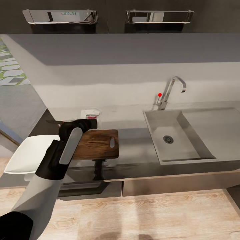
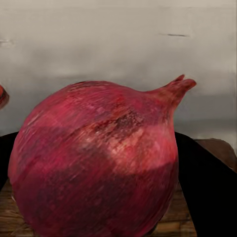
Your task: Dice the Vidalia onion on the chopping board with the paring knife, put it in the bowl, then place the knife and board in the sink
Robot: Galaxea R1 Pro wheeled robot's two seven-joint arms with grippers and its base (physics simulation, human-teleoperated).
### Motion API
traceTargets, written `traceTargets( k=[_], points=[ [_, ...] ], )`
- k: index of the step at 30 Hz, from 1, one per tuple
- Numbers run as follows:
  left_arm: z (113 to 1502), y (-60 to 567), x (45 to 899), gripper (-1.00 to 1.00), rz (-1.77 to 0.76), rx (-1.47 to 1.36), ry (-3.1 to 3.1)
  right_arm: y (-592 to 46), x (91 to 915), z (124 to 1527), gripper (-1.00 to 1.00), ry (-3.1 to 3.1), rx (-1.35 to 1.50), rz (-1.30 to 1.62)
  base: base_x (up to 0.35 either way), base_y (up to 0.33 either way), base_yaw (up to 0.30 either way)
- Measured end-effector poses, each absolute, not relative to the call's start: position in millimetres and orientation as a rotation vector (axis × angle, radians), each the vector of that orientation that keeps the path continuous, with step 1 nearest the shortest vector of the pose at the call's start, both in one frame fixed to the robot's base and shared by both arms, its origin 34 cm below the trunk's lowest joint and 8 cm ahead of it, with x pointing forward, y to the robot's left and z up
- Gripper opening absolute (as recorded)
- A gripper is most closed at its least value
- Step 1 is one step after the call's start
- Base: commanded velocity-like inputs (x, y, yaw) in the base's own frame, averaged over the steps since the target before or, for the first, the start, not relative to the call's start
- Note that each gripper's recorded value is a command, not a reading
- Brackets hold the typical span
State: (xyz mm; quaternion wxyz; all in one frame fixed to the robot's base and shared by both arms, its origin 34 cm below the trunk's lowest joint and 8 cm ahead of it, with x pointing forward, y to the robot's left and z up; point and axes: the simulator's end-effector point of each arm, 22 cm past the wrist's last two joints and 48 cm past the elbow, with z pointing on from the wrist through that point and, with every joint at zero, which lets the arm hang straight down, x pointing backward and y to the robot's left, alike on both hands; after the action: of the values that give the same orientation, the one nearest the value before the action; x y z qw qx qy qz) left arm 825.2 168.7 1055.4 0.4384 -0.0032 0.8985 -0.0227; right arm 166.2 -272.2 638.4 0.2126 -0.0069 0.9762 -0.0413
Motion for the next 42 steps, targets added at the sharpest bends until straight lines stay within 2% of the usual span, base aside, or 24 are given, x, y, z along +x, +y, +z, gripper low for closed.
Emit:
traceTargets(
  k=[9,42],
  points=[
    [1032,193,819,-1.0,-0.004,-0.015,2.276,-272,166,638,1.0,2.711,-0.019,-0.115,0.0,0.0,0.0],
    [1007,194,808,-1.0,0.004,-0.015,2.328,-271,166,638,1.0,2.709,-0.02,-0.113,0.0,0.0,0.0]
  ],
)
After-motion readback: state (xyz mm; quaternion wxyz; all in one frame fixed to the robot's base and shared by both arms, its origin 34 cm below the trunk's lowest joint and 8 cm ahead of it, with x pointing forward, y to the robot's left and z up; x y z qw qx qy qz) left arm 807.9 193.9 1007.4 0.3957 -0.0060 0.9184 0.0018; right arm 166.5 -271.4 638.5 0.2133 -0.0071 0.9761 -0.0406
